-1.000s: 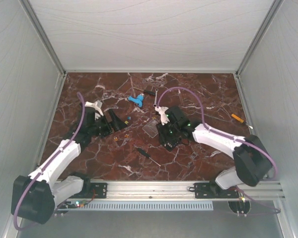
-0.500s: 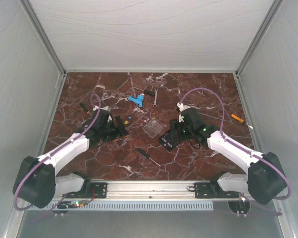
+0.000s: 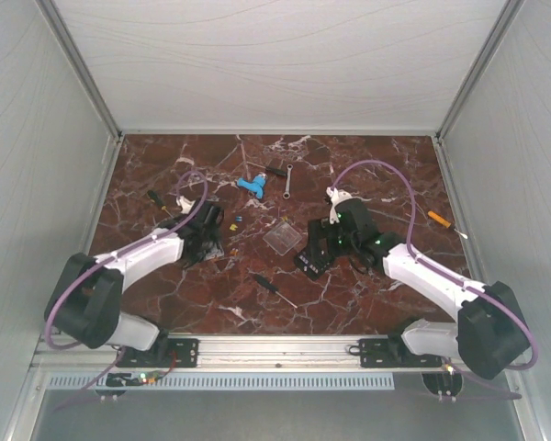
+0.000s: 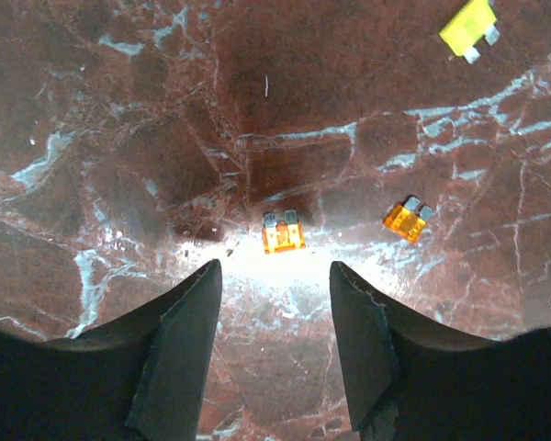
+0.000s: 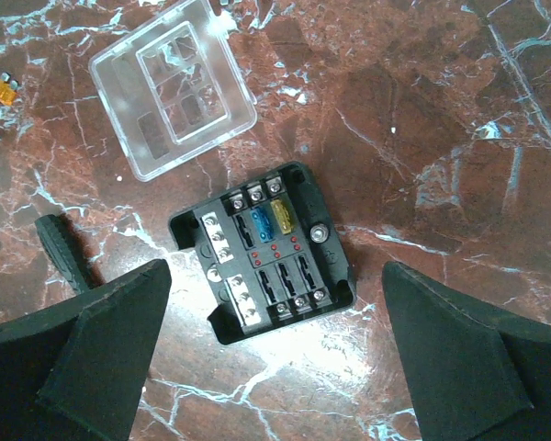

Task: Snap on the fuse box
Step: Pick up the fuse from the center of the board.

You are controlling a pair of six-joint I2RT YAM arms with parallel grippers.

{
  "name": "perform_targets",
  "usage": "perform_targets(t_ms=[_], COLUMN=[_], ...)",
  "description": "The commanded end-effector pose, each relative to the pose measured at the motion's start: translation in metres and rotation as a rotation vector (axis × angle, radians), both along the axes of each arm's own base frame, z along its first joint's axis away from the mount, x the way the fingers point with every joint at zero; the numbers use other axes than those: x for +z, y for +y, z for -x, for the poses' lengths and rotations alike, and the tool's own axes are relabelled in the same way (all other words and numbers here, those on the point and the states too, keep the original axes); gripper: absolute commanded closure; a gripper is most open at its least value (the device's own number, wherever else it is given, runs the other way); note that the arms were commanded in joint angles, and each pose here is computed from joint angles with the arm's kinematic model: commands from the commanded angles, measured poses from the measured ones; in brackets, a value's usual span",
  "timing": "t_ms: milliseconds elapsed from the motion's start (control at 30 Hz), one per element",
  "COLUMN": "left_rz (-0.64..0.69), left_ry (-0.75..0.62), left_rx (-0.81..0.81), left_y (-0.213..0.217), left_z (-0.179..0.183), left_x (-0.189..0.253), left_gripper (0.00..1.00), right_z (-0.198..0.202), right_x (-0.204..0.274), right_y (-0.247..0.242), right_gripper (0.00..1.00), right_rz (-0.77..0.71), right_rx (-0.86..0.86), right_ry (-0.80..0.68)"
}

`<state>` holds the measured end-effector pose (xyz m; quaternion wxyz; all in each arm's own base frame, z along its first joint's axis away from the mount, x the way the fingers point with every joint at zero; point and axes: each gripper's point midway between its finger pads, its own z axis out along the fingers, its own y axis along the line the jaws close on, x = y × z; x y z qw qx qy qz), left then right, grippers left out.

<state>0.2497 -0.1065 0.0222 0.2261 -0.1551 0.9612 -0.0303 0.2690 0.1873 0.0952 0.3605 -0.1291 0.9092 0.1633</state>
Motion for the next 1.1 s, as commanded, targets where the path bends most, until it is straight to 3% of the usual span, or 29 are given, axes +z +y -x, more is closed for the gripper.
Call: perform_targets(t_ms=[0,300,800,1067], left_rz=[-0.055,-0.081,-0.087,-0.117], left_ry=[-0.017,0.052,0.147,0.144], left_rx=[0.015,0.022,0.047,0.035], left_y=[-0.002,-0.005,-0.003,0.002], left_z=[-0.018,-0.014,0.005,0.002], left_x=[0.006,-0.005,-0.035,-0.038], left_gripper=[0.50,0.60,0.69,0.64], right_z=[-0.008,-0.008,-0.007,-0.006], right_x=[0.012,0.015,0.021,0.021], right_y=[-0.002,-0.001,-0.001,-0.001], right_gripper=[0.02,0.02,0.02,0.02], right_rz=[-0.004,-0.015,-0.045,-0.050], right_rx=[-0.004,0.003,0.006,0.009], right_ry=[-0.079,-0.096,-0.117,-0.119])
